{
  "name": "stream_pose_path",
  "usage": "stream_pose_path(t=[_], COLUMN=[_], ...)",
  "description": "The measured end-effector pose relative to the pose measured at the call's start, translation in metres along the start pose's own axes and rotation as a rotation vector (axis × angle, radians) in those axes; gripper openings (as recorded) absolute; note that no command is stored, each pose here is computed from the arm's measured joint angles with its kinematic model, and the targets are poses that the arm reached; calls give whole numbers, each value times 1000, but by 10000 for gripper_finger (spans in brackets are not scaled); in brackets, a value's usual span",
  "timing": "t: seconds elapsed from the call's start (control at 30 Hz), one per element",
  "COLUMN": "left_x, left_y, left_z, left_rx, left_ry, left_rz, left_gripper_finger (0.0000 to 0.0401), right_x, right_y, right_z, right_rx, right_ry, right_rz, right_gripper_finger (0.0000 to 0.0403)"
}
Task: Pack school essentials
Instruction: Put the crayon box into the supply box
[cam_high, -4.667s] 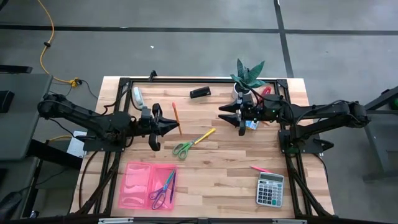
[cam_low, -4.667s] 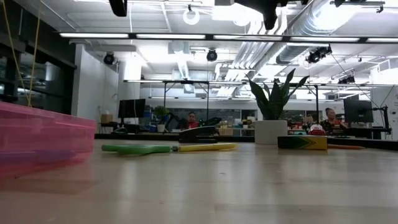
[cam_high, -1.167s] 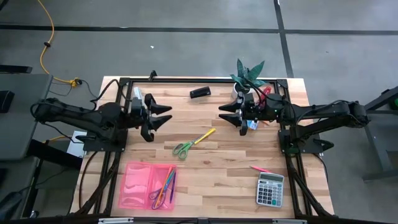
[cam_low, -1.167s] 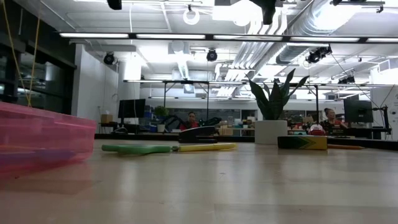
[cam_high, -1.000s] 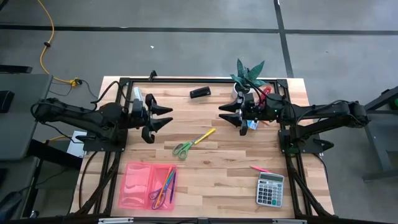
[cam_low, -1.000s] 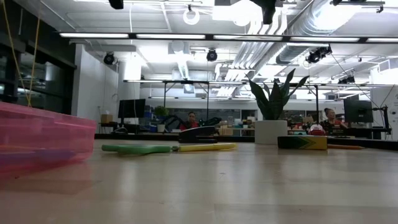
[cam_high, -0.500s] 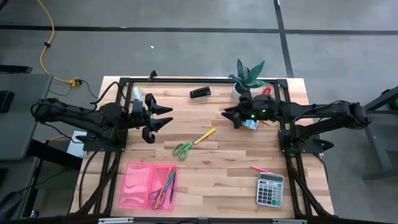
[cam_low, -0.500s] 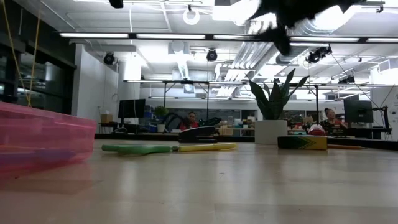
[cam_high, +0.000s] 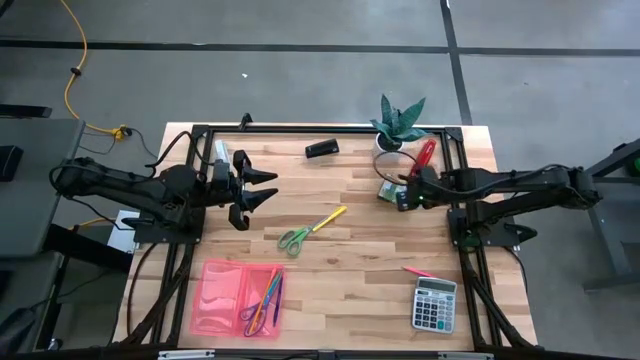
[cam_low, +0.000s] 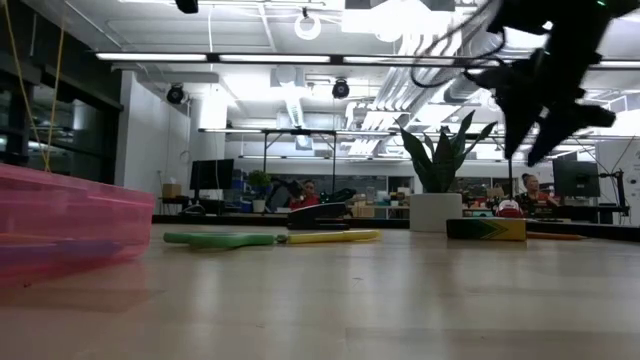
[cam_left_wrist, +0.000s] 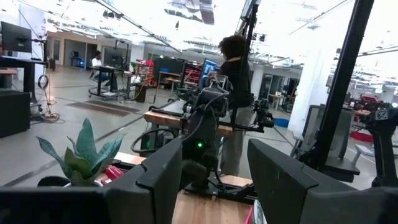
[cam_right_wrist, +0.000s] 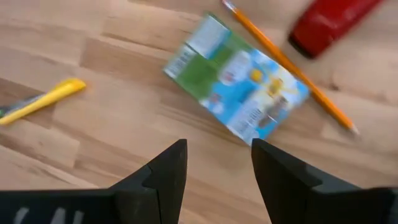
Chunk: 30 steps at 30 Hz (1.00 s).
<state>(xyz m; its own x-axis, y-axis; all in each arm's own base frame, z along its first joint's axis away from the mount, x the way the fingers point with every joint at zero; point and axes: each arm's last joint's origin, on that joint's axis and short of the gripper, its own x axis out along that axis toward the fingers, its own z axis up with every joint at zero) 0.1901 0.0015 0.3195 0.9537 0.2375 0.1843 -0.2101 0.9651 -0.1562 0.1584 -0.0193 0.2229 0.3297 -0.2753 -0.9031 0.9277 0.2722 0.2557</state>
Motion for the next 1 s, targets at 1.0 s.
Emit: stream_pose_path(t=[1.0], left_x=[0], left_y=[1], left_z=[0], left_rx=[6], left_ry=[-2], left_rz=[30], left_gripper_finger=[172], right_x=[68], right_y=[-68], right_z=[-33], right_rx=[427], right_ry=[-145], right_rz=[235], right_gripper_finger=[172])
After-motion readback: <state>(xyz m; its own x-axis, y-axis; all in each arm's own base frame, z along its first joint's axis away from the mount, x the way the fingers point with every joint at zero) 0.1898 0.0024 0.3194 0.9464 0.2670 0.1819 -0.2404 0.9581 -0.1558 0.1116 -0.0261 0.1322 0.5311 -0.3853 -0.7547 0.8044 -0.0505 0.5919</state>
